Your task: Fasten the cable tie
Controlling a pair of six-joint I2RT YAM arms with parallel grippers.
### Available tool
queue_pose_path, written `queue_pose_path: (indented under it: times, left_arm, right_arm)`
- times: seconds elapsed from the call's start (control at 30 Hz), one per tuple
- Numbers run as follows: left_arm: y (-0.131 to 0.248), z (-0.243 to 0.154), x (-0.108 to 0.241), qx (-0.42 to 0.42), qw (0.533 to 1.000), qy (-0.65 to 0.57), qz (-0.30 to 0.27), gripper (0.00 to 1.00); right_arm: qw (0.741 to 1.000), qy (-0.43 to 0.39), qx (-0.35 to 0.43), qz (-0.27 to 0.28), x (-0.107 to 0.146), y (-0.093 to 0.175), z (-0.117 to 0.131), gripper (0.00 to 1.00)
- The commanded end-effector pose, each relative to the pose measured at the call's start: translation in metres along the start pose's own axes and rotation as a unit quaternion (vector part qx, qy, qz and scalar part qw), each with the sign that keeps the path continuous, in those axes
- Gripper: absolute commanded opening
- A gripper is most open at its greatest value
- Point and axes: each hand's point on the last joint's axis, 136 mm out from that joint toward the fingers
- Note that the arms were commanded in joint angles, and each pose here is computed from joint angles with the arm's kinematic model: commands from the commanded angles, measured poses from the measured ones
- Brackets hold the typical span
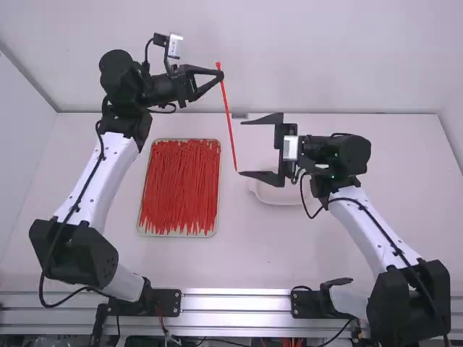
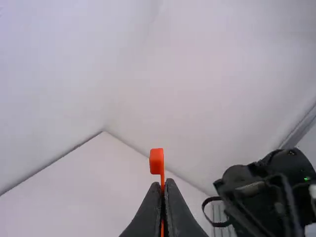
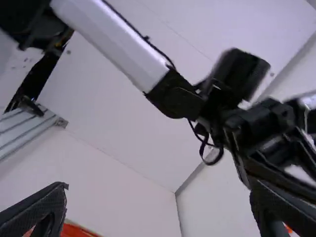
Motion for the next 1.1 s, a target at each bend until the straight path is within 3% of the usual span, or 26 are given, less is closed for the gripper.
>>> queue_pose_path:
  times: [0.0, 0.43, 0.63, 1.07]
  left_arm:
    - [-0.002, 0.013, -0.004, -0.01, 1.0, 0.004, -0.006, 0.02]
    - [-0.013, 0.066, 0.008, -0.038, 0.993, 0.111, 0.028, 0.02]
    - [-0.016, 0.082, 0.028, -0.046, 0.978, 0.194, 0.062, 0.02]
    - [-0.033, 0.035, 0.057, 0.046, 0.927, 0.343, 0.143, 0.02]
  right_arm:
    - [0.991, 0.114, -0.072, -0.014, -0.011, 0.006, 0.02, 0.99]
    - [0.977, 0.203, -0.061, 0.005, 0.018, 0.027, 0.034, 0.98]
    - [0.953, 0.297, -0.052, 0.012, 0.041, 0.037, 0.052, 0.99]
    - [0.913, 0.405, -0.051, -0.005, 0.053, 0.027, 0.076, 0.99]
Point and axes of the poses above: each hand's point on the last joint's axis, 136 mm out from that joint toward the fingers, its own y axis back along the fingers, its own z axis along the line the jaws close on, x = y × z, and after that the axes turned 1 degree about y, right-handed
